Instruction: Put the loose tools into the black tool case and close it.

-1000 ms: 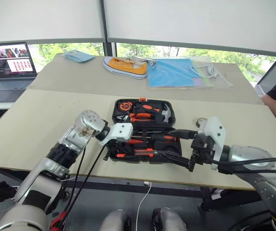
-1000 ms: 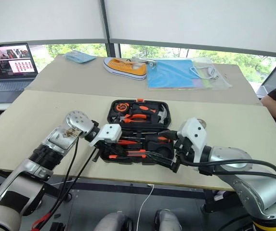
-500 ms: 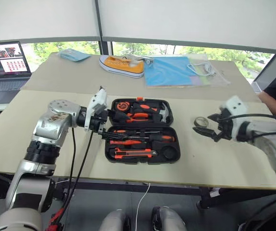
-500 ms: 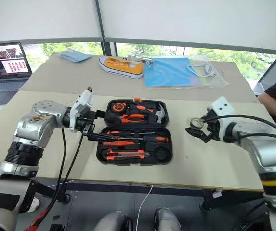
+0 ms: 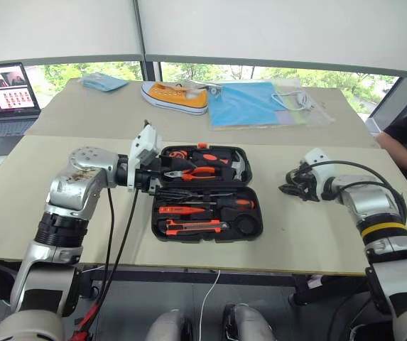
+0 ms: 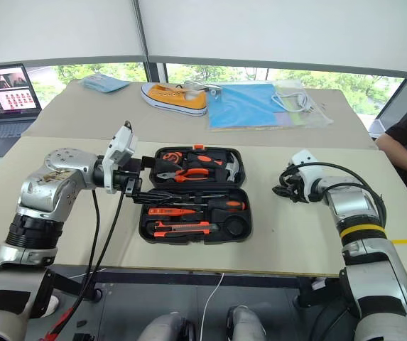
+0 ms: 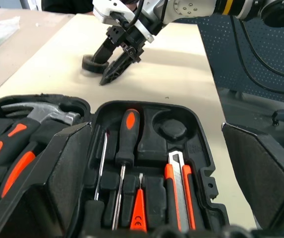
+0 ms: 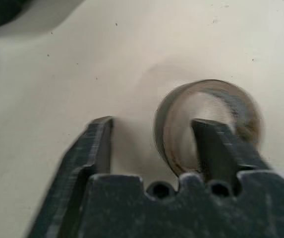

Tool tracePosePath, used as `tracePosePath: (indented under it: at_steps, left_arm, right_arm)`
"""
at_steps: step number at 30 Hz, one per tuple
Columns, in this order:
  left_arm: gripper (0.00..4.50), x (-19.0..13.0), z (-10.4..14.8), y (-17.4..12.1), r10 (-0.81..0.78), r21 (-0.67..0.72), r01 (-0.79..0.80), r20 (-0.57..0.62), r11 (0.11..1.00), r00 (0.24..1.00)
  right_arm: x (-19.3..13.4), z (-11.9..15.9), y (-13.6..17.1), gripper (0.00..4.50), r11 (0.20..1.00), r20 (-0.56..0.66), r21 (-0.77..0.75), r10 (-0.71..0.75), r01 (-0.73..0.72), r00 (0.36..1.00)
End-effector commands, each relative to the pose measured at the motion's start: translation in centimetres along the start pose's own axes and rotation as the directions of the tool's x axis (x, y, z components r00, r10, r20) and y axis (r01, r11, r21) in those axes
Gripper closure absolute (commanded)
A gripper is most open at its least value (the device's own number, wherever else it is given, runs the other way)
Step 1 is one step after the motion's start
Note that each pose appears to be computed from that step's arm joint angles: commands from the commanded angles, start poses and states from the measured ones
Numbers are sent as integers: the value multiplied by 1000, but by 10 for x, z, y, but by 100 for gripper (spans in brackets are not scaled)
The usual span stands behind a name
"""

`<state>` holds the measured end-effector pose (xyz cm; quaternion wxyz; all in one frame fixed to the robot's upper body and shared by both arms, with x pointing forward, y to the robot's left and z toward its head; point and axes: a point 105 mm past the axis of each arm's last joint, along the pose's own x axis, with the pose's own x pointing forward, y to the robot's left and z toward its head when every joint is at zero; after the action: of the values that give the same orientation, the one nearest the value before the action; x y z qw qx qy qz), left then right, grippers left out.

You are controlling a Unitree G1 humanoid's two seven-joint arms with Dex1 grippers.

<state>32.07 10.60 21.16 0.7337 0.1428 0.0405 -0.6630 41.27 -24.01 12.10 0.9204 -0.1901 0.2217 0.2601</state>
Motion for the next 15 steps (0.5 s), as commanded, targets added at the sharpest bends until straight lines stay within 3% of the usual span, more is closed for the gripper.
tracePosePath:
  at_steps: [1, 4, 8, 11, 15]
  left_arm:
    - [0, -3, 9, -3, -9, 51, 9, 3, 999, 1000]
    - [0, -3, 7, -3, -18, 62, 19, -17, 998, 1000]
    - [0, -5, -2, -9, -55, 81, 60, -72, 995, 996]
    - [0, -6, -9, -14, -75, 87, 84, -103, 993, 992]
    - [0, -5, -13, -15, -78, 94, 89, -115, 992, 990]
  right_arm:
    - [-9, 17, -7, 342, 999, 64, -33, -3, 5, 998]
    - [-19, 39, 4, 442, 995, 141, -71, 77, -67, 987]
    - [-46, 71, 64, 447, 933, 221, -149, 353, -327, 909]
    - [-66, 69, 119, 447, 836, 172, -216, 541, -504, 824]
    - [-68, 53, 159, 447, 791, 88, -255, 592, -556, 801]
